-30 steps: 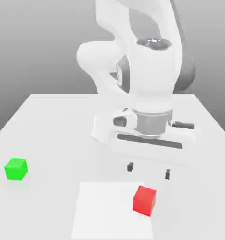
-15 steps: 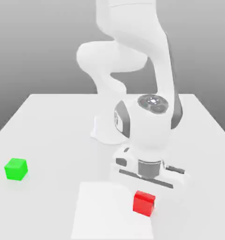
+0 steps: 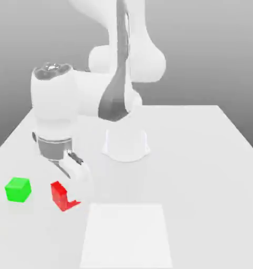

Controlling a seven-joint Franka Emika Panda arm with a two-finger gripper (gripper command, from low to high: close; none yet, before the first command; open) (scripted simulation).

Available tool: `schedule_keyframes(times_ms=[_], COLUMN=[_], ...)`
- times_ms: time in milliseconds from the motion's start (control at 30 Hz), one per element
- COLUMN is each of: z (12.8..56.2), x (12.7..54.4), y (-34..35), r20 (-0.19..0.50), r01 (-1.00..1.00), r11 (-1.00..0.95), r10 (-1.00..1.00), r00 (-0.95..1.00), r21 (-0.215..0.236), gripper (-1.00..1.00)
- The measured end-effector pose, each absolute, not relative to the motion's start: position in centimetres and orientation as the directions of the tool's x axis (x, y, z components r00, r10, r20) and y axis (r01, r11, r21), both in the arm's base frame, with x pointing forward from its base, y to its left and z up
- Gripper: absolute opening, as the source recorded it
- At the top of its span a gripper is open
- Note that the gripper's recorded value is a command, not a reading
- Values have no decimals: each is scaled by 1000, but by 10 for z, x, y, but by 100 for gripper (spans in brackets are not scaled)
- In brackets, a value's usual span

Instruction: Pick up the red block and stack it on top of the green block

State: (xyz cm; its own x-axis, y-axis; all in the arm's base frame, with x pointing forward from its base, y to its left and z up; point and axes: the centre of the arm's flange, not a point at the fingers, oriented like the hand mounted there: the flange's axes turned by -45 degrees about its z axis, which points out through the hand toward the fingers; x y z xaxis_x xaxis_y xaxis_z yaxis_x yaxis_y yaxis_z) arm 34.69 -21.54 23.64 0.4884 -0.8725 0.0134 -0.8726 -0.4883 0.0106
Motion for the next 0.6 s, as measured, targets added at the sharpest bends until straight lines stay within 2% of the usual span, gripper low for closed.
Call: schedule_keyframes(times_ms=[167, 400, 433, 600], z=[245, 189, 183, 183], x=[258, 252, 251, 251], y=[-313, -319, -319, -319], r20=[3, 1, 1, 1], r01=[-969, -971, -971, -971], r11=[-248, -241, -240, -240], r10=[-969, -971, -971, -971], r00=[248, 241, 240, 240], r21=[2, -2, -1, -1], gripper=[-100, -100, 100, 100])
